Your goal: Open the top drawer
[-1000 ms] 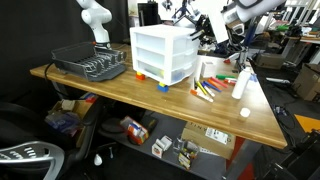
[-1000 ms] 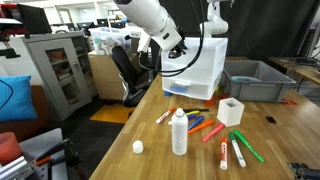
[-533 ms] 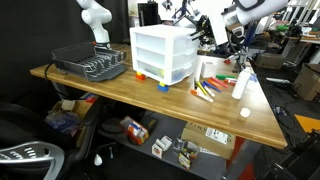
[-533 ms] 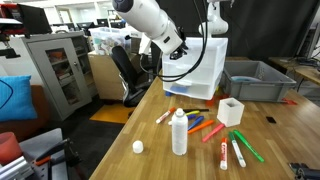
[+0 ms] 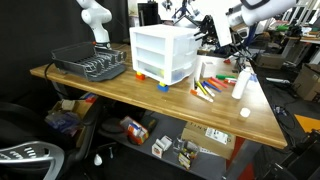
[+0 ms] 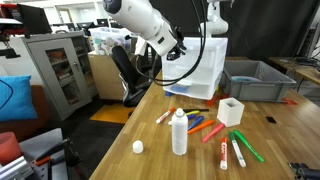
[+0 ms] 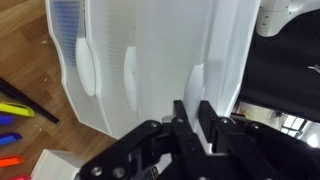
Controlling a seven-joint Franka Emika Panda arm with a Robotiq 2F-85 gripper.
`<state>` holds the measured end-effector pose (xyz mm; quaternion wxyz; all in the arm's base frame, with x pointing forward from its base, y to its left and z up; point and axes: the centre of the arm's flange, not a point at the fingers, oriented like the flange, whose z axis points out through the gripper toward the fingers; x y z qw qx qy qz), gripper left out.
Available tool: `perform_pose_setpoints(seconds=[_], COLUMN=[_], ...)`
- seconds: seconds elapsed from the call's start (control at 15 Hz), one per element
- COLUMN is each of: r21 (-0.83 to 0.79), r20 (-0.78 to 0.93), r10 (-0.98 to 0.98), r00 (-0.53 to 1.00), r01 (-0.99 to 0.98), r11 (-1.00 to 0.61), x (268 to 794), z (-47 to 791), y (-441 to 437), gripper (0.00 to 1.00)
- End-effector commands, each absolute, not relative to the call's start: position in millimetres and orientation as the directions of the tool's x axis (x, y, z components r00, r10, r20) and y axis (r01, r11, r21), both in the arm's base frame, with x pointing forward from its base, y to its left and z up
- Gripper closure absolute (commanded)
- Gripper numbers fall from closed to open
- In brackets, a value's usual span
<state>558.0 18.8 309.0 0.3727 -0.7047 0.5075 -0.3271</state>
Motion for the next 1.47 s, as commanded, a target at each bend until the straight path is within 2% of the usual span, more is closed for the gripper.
perform_pose_setpoints(seconds=[0.0,1.4], r21=[-0.863,-0.832], r20=[0.093,0.096], r10=[-0.960,-0.958], r00=[0.265,0.268], r01=[-0.460,-0.506], r11=[-0.210,-0.225], x=[538,473], z=[312,312], y=[19,21], gripper=[0.95,0.95])
